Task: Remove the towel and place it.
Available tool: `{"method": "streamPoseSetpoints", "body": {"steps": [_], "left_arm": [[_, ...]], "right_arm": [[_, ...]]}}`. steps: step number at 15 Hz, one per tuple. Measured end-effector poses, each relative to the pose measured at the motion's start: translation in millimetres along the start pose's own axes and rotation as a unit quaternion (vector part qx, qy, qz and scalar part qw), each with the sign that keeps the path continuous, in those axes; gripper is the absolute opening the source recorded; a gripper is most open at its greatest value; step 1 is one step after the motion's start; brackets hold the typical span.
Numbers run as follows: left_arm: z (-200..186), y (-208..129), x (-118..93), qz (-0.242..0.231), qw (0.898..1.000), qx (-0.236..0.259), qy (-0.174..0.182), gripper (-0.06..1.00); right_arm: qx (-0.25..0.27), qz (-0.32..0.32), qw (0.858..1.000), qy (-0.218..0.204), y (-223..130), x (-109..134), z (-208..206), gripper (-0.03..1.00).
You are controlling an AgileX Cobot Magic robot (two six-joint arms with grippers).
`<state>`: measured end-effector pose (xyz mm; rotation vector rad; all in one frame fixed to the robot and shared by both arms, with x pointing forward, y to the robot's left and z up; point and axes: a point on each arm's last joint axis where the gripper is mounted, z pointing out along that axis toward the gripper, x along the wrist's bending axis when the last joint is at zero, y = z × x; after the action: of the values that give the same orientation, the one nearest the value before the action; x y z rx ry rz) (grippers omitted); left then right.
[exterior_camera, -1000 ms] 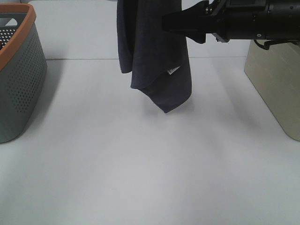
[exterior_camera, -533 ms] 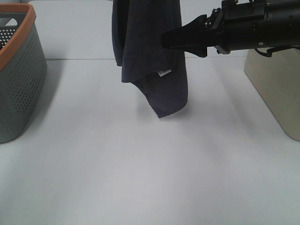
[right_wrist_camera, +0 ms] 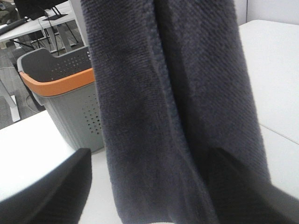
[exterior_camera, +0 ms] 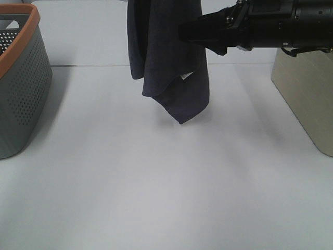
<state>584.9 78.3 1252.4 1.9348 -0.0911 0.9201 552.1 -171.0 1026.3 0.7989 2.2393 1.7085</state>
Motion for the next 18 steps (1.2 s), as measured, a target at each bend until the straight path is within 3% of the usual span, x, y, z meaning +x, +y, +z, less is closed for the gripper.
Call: {"method": "streamPoseSetpoints", "body": {"steps": [5, 10, 14, 17, 18], "left_arm": [[0, 0, 0, -0.001, 1.000, 0.000, 0.000, 0.00], [0, 0, 0, -0.001, 1.000, 0.000, 0.000, 0.00], [0, 0, 0, -0.001, 1.000, 0.000, 0.000, 0.00], [0, 0, 0, -0.001, 1.000, 0.001, 0.000, 0.00], [0, -1, 0, -0.002, 1.000, 0.006, 0.001, 0.00]], "right_arm": [[0.034, 0.013, 0.999, 0.032, -14, 13, 23, 0.62], [0.071, -0.020, 0.997, 0.000, -32, 9, 40, 0.58], [0.070, -0.026, 0.997, -0.001, -32, 9, 41, 0.32], [0.069, -0.019, 0.997, -0.002, -32, 9, 41, 0.02], [0.071, -0.001, 0.997, -0.005, -31, 9, 39, 0.02]]}}
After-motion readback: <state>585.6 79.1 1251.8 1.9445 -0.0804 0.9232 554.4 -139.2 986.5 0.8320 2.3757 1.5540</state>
